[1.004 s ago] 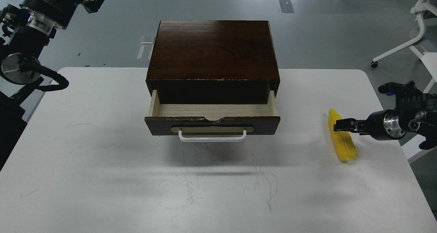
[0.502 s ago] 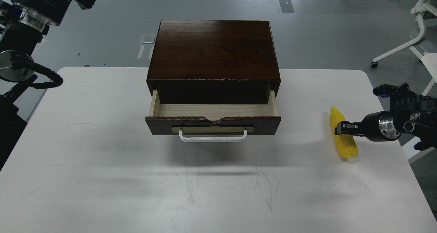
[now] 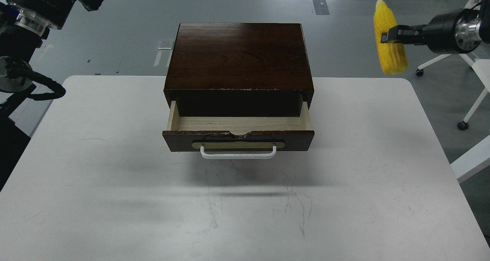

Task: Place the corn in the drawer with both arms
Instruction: 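Lift the corn and carry it over the open drawer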

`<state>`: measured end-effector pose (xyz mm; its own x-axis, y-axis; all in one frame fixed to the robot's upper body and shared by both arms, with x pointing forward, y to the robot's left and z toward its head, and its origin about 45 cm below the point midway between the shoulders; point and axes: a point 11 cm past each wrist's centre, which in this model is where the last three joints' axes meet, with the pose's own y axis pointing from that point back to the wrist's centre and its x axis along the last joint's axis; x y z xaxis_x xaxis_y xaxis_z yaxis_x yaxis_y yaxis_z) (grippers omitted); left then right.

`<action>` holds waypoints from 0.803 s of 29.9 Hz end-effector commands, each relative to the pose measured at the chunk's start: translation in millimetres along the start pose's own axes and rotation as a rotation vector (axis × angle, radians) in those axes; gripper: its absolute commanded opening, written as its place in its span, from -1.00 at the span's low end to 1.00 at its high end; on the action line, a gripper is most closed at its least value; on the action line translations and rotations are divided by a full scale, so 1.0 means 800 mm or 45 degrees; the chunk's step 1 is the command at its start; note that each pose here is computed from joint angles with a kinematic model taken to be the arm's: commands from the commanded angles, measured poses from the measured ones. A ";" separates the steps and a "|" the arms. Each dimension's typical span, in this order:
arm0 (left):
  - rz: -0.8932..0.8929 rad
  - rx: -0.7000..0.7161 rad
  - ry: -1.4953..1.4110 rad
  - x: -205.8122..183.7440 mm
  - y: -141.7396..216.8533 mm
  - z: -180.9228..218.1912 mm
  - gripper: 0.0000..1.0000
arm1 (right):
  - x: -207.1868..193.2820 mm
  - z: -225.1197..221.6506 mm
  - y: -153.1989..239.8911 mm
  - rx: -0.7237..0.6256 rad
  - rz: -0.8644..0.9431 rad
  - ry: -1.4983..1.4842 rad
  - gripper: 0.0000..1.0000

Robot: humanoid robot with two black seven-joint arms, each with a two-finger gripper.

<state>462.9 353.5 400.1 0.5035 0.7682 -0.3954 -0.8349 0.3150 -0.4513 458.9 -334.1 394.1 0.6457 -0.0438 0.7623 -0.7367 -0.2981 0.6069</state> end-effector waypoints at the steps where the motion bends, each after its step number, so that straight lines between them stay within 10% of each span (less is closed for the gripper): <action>1: -0.003 0.026 0.000 -0.001 0.001 -0.009 0.96 | 0.033 -0.096 -0.002 0.148 0.022 0.187 -0.84; 13: -0.014 0.121 -0.140 0.009 0.011 0.001 0.96 | 0.013 -0.340 -0.013 0.446 -0.043 0.880 -0.88; 24: -0.020 0.101 -0.135 0.007 0.008 0.006 0.96 | -0.068 -0.356 -0.034 0.400 -0.119 1.652 -0.87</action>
<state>459.1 362.1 396.9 0.4933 0.8167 -0.2995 -0.8455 0.3692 -0.3859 389.6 -54.4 415.8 -0.0163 0.8280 0.5606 -0.5115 -0.4886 0.7068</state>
